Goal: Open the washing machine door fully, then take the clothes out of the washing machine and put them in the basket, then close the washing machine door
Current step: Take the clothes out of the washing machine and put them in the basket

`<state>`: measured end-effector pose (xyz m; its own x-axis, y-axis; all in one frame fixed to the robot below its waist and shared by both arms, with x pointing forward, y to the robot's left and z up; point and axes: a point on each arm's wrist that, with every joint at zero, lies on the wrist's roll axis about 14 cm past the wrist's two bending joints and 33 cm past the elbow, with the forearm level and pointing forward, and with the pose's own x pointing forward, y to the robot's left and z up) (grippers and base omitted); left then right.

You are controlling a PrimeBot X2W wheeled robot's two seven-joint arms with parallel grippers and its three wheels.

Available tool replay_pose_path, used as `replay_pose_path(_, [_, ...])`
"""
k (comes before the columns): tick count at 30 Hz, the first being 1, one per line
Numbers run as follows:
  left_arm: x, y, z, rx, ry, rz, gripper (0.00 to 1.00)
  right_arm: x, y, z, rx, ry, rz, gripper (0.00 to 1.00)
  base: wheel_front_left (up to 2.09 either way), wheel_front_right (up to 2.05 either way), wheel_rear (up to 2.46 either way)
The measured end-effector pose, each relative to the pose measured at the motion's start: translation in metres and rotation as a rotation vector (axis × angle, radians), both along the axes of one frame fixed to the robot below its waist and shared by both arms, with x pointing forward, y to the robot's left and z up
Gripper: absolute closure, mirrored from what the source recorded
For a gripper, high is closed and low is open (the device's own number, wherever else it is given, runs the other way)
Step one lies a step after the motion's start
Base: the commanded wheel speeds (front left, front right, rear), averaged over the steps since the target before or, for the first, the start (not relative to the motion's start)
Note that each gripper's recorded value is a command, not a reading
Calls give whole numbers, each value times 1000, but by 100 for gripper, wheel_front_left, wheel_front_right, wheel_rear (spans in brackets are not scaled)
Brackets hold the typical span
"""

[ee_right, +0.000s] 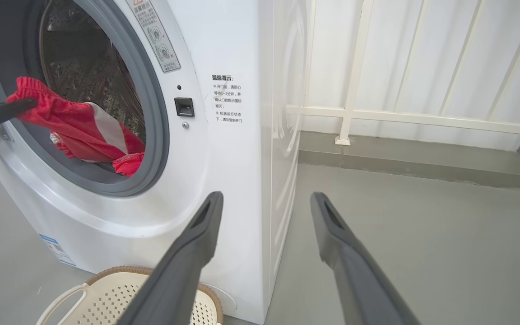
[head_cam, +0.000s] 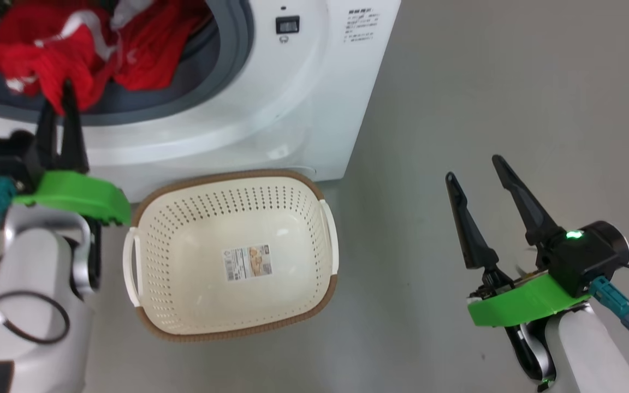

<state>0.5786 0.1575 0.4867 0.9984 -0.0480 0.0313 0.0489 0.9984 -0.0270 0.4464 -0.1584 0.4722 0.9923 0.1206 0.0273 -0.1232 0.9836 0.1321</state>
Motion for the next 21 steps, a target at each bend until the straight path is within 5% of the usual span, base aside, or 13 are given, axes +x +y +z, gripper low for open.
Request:
replay_pose_path(13, [-54, -14, 22, -40, -55, -41, 100, -24, -4, 25, 10, -49, -15, 0, 0, 0, 0])
replay_pose_path(21, [-76, -29, -8, -101, 61, -70, 100, -32, -12, 24, 12, -40, -41, 0, 0, 0, 0])
